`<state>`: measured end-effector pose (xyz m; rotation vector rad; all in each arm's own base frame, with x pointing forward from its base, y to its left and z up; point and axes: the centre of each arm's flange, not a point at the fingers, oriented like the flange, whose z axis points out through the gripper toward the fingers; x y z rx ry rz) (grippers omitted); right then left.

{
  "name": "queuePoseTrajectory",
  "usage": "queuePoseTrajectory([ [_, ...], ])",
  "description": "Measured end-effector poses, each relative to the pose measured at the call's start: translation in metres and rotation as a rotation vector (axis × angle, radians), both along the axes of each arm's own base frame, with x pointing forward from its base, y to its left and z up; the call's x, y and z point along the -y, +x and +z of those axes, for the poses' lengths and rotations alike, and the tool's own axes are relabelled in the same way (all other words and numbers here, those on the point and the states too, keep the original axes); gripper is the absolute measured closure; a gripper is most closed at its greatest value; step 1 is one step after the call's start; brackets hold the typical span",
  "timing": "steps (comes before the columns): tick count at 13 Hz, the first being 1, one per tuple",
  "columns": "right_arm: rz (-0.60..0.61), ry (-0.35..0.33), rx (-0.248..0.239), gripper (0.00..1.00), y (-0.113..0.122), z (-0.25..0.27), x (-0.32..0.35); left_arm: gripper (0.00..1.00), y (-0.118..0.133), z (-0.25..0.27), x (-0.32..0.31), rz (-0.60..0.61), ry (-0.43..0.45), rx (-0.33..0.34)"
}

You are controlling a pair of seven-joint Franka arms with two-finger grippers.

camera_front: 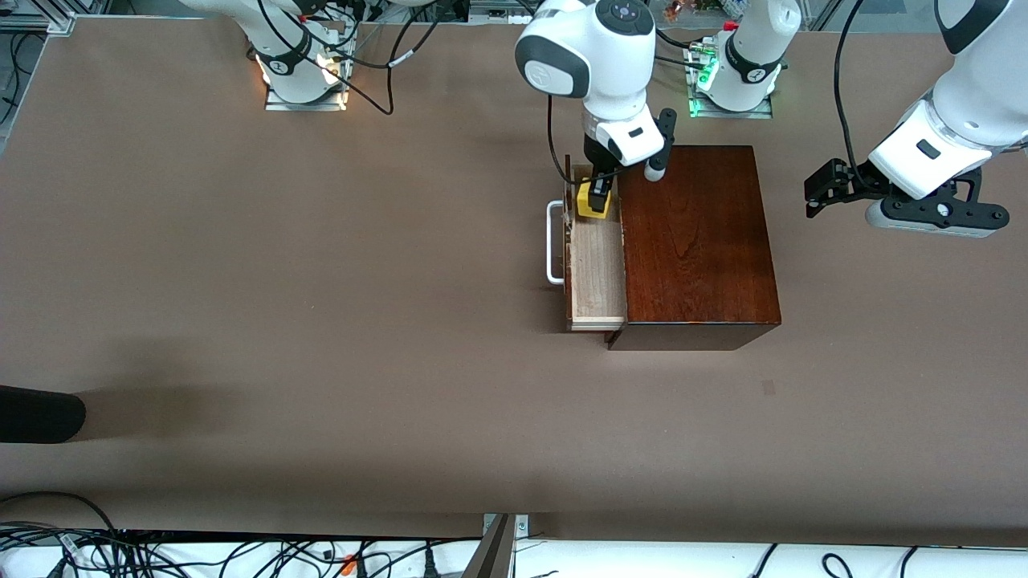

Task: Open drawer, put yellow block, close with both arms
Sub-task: 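Carry the yellow cube with the right gripper over the open drawer, then lower the cube into the drawer and open the right gripper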

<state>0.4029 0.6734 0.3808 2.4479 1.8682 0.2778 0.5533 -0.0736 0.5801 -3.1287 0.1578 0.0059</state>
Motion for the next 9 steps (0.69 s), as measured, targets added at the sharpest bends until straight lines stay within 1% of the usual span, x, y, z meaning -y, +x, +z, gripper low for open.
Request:
queuePoseTrajectory([
  [3, 0.024, 0.001, 0.009, 0.45, 0.003, -0.001, 0.000, 0.00, 0.000, 0.000, 0.000, 0.000, 0.000, 0.000],
  [6, 0.068, -0.023, 0.021, 0.45, 0.004, -0.009, 0.000, 0.00, 0.000, 0.000, 0.000, 0.000, 0.000, 0.000],
  [9, 0.106, -0.043, 0.022, 0.45, 0.006, -0.017, 0.001, 0.00, 0.000, 0.000, 0.000, 0.000, 0.000, 0.001],
])
